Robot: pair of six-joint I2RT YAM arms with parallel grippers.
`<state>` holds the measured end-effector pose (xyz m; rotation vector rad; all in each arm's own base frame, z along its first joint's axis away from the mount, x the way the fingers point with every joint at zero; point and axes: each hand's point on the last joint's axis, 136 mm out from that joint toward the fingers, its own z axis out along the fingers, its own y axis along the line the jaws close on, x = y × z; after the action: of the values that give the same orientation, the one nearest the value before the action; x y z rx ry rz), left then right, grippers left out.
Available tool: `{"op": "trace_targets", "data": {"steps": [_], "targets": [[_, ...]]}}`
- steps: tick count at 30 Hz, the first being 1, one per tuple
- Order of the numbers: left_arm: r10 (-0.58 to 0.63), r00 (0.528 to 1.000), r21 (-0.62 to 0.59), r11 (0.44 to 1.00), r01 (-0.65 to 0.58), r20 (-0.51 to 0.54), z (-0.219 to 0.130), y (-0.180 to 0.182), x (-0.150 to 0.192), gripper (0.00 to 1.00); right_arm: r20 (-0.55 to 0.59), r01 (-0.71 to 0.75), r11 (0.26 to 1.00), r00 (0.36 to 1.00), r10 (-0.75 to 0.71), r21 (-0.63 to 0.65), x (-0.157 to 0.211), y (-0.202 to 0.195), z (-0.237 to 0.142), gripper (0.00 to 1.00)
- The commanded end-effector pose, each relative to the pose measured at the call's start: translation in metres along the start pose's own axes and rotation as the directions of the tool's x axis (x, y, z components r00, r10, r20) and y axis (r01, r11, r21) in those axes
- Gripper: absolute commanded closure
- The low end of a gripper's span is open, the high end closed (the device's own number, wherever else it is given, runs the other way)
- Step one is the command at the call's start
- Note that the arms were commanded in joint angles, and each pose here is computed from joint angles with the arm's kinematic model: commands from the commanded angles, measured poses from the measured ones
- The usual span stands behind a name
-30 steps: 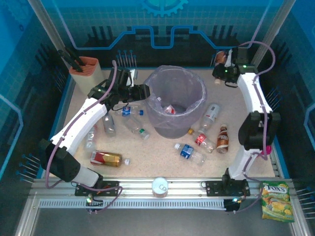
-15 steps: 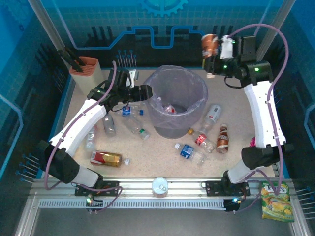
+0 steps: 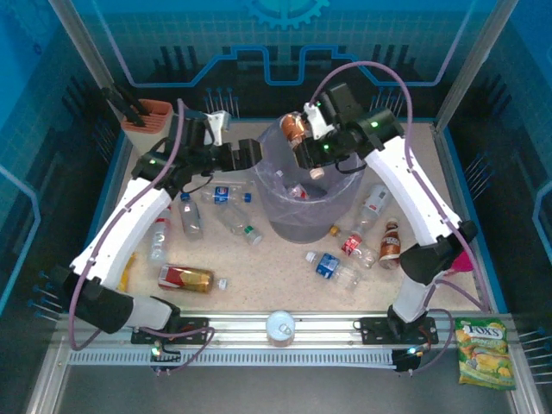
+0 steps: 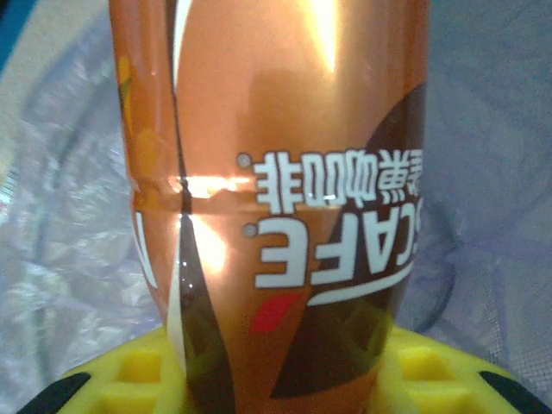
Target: Put the plastic bottles in the bin
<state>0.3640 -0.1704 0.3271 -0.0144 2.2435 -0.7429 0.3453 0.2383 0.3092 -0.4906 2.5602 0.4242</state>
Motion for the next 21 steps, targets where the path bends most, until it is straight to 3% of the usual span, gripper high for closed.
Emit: {"op": "trace_targets", "data": {"steps": [1,7,10,16,21], "targets": [[-0.014,0.999,-0.052,0.999,0.015,0.03,-0.029,0.018,-0.005,0.01,-0.093,0.01,0.999,0.996,-0.006,0.043,0.021,-0.008,0.016,0.7],[-0.099,0.995,-0.164,0.981,0.102,0.03,-0.046,0.07,0.008,0.01,-0.178,0.007,0.998,0.984,0.005,0.069,0.036,-0.017,0.055,0.67],[-0.125,0.992,-0.196,0.972,0.126,0.016,-0.044,0.086,0.024,0.01,-0.21,-0.002,0.997,0.978,0.019,0.083,0.044,-0.024,0.074,0.6],[-0.171,0.985,-0.231,0.959,0.163,-0.017,-0.033,0.106,0.052,0.01,-0.26,-0.031,0.993,0.964,0.06,0.116,0.06,-0.033,0.102,0.36],[-0.201,0.98,-0.261,0.945,0.195,0.004,-0.033,0.12,0.068,0.01,-0.245,-0.058,0.991,0.966,0.086,0.119,0.057,-0.029,0.098,0.15]]}}
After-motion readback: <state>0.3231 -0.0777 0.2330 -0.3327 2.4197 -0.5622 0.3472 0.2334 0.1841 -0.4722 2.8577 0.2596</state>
